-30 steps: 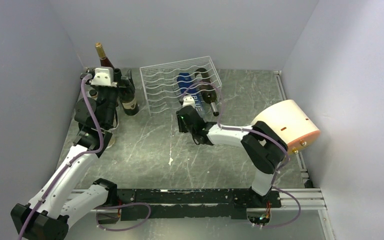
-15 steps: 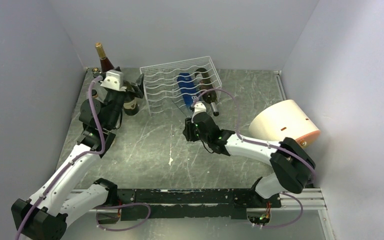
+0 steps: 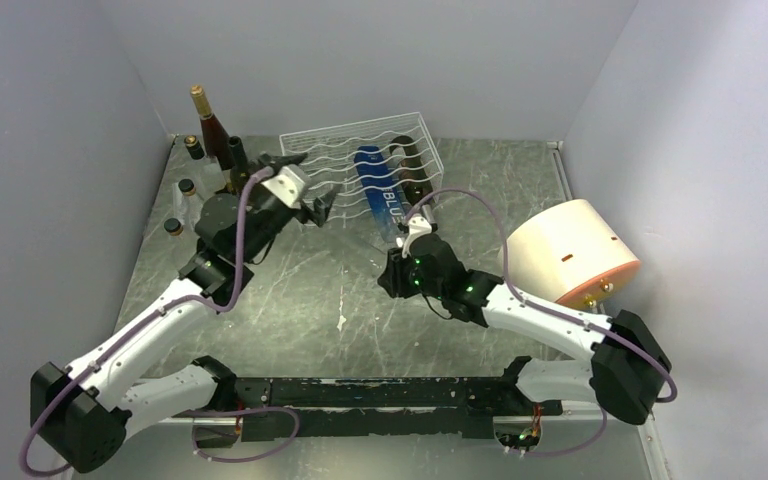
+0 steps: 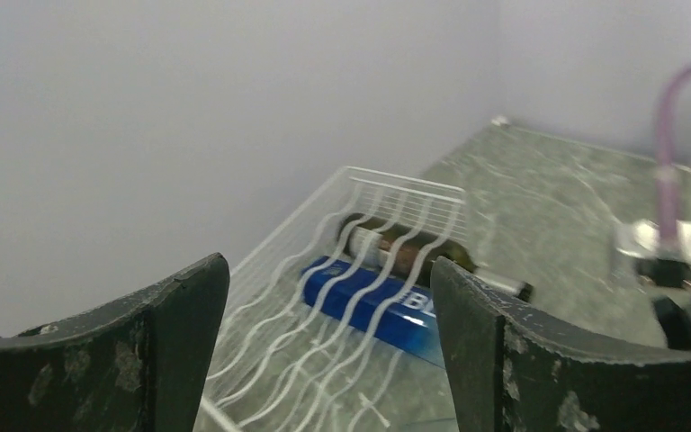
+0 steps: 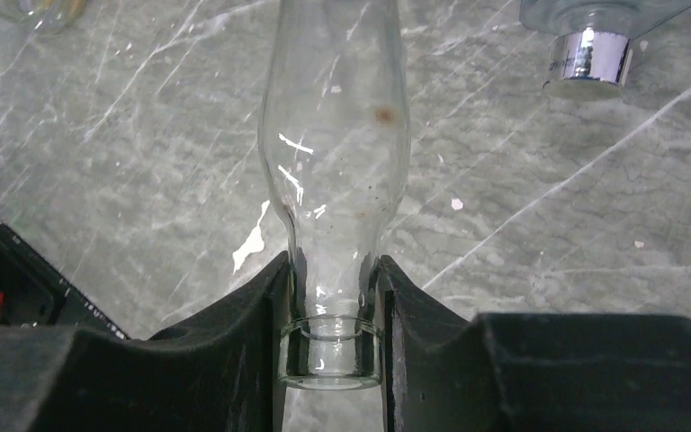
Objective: Take the wine bottle off the wine rack
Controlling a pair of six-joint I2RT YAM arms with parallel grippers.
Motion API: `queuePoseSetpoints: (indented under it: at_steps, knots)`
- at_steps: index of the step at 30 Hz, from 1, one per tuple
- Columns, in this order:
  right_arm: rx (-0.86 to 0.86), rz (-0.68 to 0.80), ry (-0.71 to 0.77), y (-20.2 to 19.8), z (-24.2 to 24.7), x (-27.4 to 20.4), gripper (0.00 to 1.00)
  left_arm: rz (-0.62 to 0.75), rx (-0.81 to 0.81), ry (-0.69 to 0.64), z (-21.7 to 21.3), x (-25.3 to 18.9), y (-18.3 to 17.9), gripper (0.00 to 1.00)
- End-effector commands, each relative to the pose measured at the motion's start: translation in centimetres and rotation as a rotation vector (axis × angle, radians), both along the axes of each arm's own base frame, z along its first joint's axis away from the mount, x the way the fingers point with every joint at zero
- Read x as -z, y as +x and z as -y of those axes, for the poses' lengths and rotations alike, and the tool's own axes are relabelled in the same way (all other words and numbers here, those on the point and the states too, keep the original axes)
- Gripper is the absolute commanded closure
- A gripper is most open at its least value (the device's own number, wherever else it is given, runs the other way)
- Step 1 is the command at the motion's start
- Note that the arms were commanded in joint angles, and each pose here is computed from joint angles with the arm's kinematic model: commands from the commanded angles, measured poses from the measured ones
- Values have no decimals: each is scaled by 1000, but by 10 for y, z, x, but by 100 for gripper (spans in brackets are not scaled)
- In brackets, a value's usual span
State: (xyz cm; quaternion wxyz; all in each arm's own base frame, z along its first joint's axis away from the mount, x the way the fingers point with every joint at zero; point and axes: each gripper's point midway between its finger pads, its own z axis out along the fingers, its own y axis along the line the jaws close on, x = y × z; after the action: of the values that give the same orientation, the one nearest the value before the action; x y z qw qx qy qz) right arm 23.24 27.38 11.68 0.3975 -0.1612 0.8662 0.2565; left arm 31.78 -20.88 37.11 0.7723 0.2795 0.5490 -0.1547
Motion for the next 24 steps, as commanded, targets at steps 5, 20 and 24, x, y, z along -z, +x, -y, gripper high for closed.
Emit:
queuePoseSetpoints:
  at_steps: [5,20,24]
  knots:
    - [-73,-35,75,-7,18,-24,100,-82,293,246,81,51,-61,15]
    - [-245,-174,125,-18,27,-38,100,-368,289,584,127,195,-107,0]
    - [-232,-159,114,-17,30,-41,100,-359,303,696,131,214,-103,1]
